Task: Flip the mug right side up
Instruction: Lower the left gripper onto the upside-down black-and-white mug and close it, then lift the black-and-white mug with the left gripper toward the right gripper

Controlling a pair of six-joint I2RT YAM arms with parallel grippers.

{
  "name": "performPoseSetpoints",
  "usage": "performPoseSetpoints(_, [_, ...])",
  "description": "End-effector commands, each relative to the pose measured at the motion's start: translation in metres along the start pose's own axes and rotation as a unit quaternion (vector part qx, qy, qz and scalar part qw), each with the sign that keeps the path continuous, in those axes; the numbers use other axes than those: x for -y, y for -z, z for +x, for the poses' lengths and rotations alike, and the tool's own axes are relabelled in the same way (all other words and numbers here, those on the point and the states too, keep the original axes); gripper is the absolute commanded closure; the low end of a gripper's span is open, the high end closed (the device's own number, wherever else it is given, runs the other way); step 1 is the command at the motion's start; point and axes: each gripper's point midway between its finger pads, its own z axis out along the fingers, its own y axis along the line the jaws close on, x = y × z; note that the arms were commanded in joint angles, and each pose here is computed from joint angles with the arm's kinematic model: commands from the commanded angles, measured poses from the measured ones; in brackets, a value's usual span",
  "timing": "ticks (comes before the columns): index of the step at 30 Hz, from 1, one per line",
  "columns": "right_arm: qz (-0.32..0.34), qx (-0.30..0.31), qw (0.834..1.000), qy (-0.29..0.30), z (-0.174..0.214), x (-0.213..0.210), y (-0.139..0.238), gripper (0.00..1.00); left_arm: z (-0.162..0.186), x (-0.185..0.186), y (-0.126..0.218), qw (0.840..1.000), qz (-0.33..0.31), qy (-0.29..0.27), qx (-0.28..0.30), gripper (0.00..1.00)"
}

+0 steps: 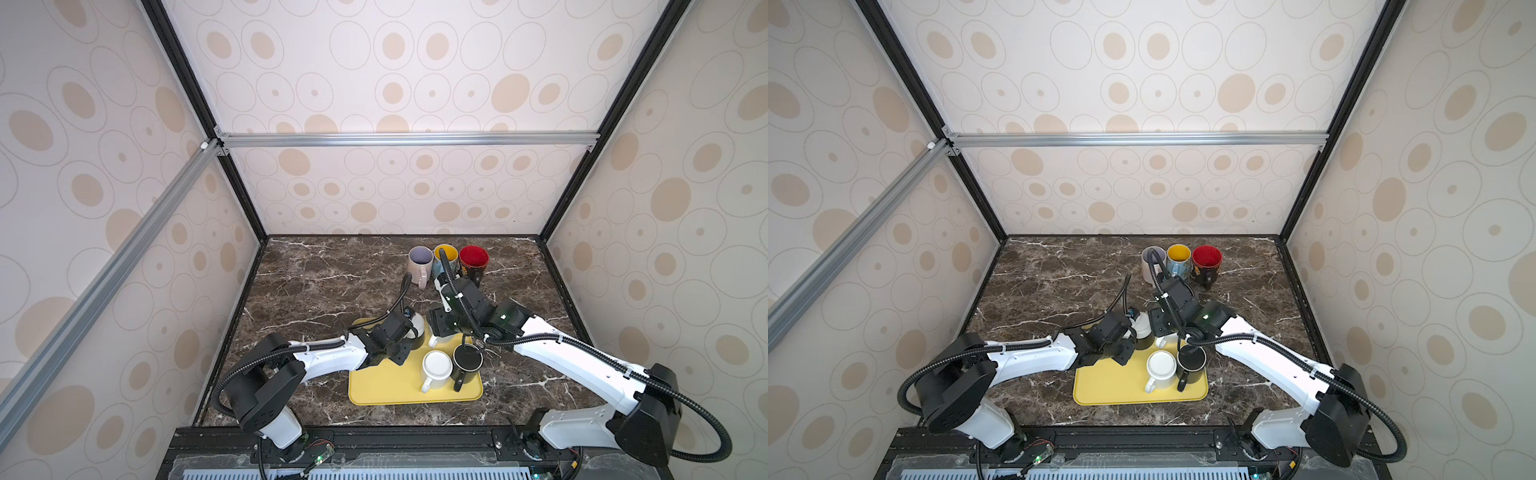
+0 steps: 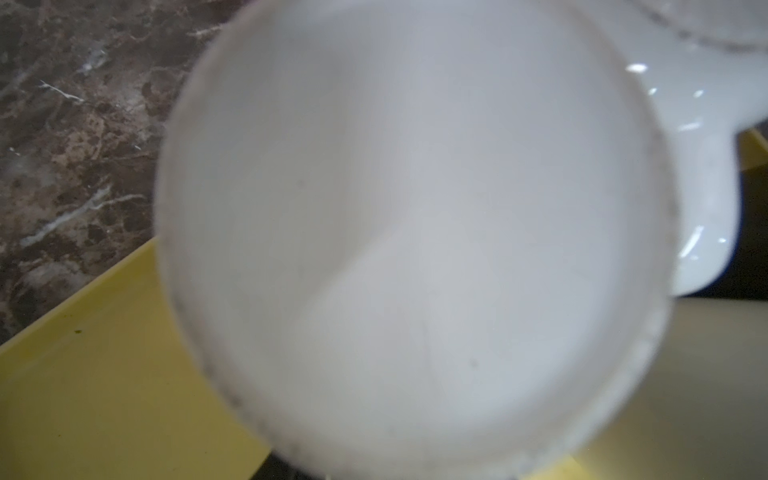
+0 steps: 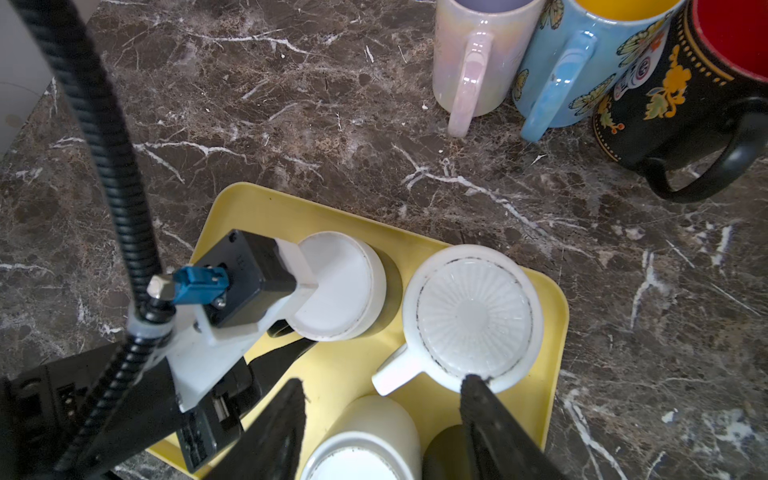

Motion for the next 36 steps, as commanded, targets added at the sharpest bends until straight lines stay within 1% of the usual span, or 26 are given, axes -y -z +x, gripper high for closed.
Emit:
performPoseSetpoints(1, [-0.004, 0.011, 1.000, 0.002, -0.002, -0.002, 0.006, 0.39, -0.023, -0.001, 0.004, 1.000, 0.003, -0.003, 0.025, 0.62])
performPoseSetpoints(3, [-0.005, 0.011, 1.000, 0.002, -0.002, -0.003, 0.006, 0.40, -0.025, -0.002, 0.004, 1.000, 0.003, 0.000, 0.029, 0.63])
performPoseSetpoints(11, [-0.010, 0.011, 1.000, 0.001, -0.001, -0.004, 0.007, 0.42, -0.030, -0.005, 0.003, 0.999, -0.005, 0.001, 0.035, 0.72])
performPoseSetpoints(13, [-0.012, 0.012, 1.000, -0.001, -0.002, -0.005, 0.007, 0.43, -0.033, -0.007, 0.005, 0.999, -0.009, 0.002, 0.040, 0.77])
performPoseSetpoints(15, [-0.014, 0.011, 1.000, -0.003, -0.001, -0.005, 0.007, 0.45, -0.034, -0.008, 0.007, 0.999, -0.012, 0.002, 0.044, 0.79])
performPoseSetpoints(16, [-0.014, 0.010, 1.000, -0.003, -0.001, -0.005, 0.007, 0.46, -0.035, -0.008, 0.007, 0.999, -0.013, 0.001, 0.044, 0.82])
performPoseSetpoints(18, [-0.020, 0.009, 1.000, -0.003, 0.000, -0.007, 0.007, 0.48, -0.035, -0.010, 0.008, 0.999, -0.017, 0.000, 0.046, 0.96])
performPoseSetpoints(19, [-0.024, 0.010, 1.000, -0.003, 0.000, -0.008, 0.008, 0.49, -0.035, -0.010, 0.009, 0.999, -0.018, 0.000, 0.047, 1.00])
performPoseSetpoints(25, [-0.039, 0.008, 0.999, -0.003, 0.002, -0.015, 0.006, 0.53, -0.033, -0.016, 0.020, 0.998, -0.026, 0.006, 0.058, 1.00])
performPoseSetpoints(28, [-0.046, 0.008, 0.999, -0.002, 0.002, -0.020, 0.006, 0.54, -0.036, -0.020, 0.036, 0.997, -0.034, 0.013, 0.069, 1.00])
performPoseSetpoints(36, [-0.064, 0.012, 0.998, 0.002, -0.001, -0.029, 0.014, 0.54, -0.050, -0.032, 0.092, 0.992, -0.048, 0.030, 0.114, 1.00])
